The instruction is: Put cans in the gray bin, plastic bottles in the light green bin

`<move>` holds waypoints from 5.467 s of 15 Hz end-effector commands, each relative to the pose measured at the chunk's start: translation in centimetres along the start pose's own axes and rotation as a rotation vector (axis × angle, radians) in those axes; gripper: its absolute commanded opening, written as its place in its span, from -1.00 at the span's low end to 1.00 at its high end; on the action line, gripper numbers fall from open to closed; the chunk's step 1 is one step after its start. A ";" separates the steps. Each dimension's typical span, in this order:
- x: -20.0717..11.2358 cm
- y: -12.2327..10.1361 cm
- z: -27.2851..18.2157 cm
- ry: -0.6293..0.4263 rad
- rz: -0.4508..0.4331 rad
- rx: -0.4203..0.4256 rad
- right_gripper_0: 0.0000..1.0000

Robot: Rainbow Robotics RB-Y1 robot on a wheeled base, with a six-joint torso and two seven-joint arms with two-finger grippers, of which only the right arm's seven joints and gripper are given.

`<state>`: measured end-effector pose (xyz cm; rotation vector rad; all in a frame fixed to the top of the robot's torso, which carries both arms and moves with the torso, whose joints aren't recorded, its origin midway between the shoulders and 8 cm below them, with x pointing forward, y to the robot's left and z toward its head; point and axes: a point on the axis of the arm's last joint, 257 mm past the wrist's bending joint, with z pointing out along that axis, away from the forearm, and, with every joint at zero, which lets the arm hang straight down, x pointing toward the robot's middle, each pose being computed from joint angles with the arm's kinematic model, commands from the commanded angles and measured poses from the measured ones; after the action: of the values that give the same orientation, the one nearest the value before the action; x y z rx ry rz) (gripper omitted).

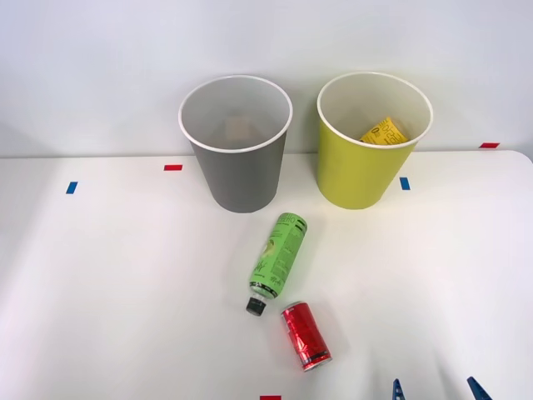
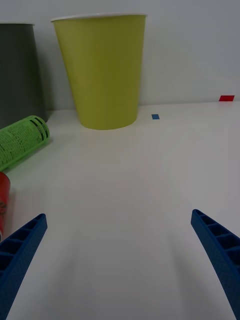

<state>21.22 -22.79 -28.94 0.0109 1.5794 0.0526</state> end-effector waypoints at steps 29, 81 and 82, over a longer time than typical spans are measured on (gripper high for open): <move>0.2 1.5 2.1 0.352 -0.109 -0.249 1.00; 2.3 18.2 13.1 0.921 0.039 -0.359 1.00; 2.4 17.9 13.1 0.924 0.031 -0.353 1.00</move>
<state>33.72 -4.25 -30.61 -0.3030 2.4683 0.4198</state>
